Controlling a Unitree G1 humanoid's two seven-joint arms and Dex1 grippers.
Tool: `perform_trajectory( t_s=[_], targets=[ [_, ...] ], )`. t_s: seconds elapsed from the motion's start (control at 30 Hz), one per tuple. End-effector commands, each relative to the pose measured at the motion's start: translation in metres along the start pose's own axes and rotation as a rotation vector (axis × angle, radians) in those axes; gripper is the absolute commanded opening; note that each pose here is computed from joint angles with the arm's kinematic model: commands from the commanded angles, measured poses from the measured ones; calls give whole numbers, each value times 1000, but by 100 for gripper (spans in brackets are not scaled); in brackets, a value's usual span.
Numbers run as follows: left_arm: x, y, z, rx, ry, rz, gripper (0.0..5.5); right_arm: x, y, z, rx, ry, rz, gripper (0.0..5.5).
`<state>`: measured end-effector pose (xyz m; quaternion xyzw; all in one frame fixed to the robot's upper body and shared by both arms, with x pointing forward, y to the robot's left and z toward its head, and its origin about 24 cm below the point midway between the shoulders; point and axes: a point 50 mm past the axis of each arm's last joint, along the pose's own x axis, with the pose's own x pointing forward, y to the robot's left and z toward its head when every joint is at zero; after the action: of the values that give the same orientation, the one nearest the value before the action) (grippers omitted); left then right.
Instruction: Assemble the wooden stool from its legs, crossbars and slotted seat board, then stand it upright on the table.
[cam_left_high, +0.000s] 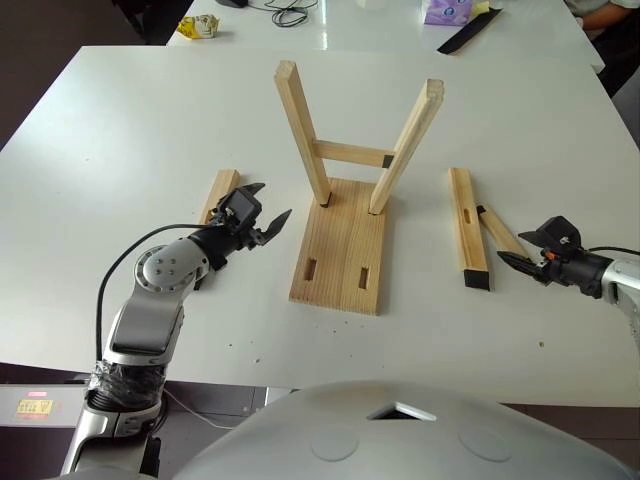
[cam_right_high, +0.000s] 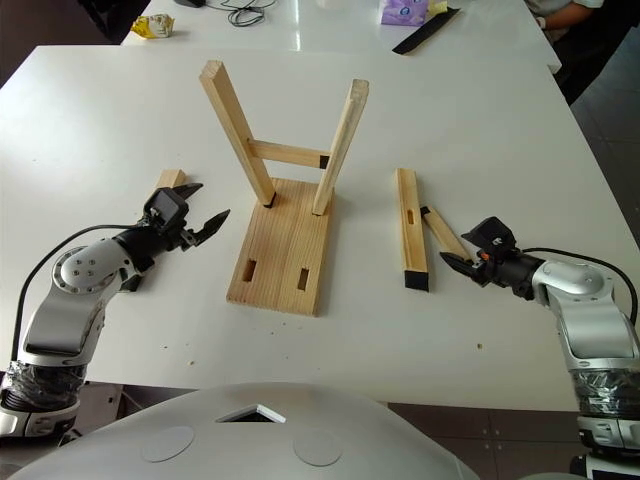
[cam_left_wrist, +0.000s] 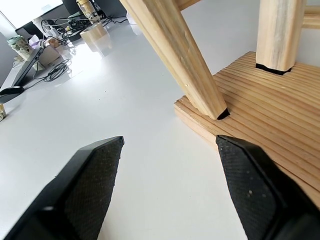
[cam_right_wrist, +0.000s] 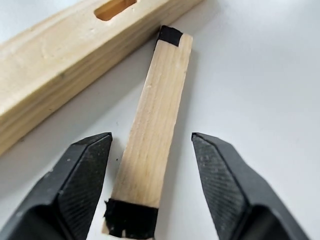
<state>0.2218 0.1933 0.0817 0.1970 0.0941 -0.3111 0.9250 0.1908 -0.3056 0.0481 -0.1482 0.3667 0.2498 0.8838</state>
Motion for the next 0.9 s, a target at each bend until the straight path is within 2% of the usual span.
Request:
perform_trajectory(
  t_s=[0.03, 0.4, 0.8, 0.9],
  targets=[
    [-3, 2, 2, -13, 4, 14, 342, 4, 16, -26, 184, 131, 37, 295],
    [-1, 9, 4, -7, 3, 16, 342, 8, 12, -18, 65, 129, -85, 295],
    [0, 21, 9, -45, -21, 54, 342, 11, 10, -15, 25, 112, -100, 135],
    [0, 24, 11, -57, -31, 64, 342, 14, 10, -12, 23, 106, -92, 133]
  ],
)
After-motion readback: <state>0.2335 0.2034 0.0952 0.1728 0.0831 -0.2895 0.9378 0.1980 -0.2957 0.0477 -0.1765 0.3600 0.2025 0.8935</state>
